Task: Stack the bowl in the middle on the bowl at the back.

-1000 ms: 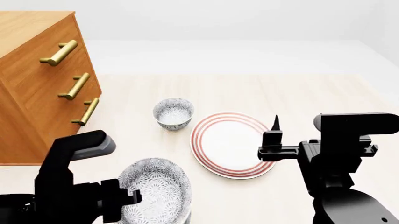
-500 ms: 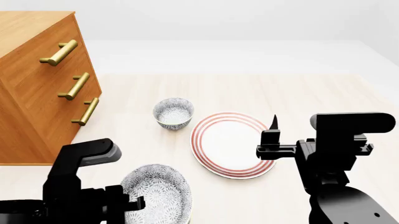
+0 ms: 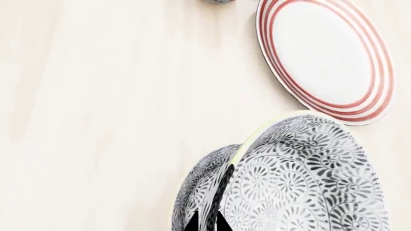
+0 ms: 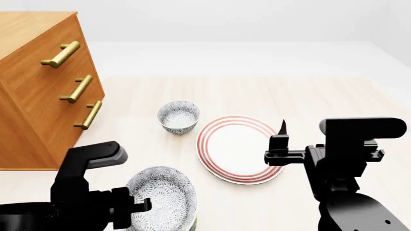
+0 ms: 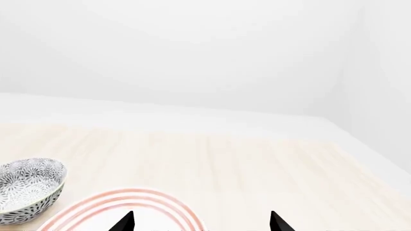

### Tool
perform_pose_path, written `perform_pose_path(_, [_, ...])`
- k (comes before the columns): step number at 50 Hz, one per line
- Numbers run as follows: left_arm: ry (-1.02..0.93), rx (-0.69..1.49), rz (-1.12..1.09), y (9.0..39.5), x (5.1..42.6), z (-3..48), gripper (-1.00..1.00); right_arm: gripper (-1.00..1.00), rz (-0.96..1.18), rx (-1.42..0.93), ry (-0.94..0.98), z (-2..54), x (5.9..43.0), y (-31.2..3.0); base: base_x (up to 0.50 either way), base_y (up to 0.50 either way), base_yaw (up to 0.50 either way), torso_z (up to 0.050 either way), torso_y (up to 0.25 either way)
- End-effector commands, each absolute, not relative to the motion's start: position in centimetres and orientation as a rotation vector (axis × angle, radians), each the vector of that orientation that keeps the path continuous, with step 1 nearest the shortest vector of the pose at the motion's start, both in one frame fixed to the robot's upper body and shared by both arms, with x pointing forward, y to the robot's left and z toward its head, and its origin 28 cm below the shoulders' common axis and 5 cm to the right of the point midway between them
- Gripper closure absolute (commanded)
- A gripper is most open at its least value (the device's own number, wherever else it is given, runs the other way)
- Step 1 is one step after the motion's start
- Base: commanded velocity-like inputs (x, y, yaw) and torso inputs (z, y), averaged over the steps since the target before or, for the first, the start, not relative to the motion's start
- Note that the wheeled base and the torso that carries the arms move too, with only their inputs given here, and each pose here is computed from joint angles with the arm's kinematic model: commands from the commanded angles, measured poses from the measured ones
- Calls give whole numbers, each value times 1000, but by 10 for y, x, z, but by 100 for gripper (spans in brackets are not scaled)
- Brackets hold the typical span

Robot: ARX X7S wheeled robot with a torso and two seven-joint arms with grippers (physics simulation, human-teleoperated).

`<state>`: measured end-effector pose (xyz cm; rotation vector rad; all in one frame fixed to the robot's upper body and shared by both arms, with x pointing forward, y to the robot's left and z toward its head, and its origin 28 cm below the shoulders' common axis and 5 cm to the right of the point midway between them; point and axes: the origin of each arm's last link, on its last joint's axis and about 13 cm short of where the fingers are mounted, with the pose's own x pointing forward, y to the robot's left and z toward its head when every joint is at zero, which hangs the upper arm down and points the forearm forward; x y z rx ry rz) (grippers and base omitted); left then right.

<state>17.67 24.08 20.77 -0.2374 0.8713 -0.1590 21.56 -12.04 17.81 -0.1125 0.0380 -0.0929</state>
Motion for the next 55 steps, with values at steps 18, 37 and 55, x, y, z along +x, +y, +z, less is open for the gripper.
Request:
perform_pose_path(18, [888, -232, -146, 240, 183, 198, 100, -100, -90, -113, 58, 173, 219, -121, 0, 0, 0, 0, 1])
perform_pose_path(37, [920, -220, -150, 239, 184, 192, 100, -100, -94, -112, 54, 174, 219, -122, 0, 0, 0, 0, 0])
perform_pose_path(55, [838, -212, -174, 240, 181, 207, -100, -100, -95, -108, 42, 178, 219, -122, 0, 0, 0, 0, 1])
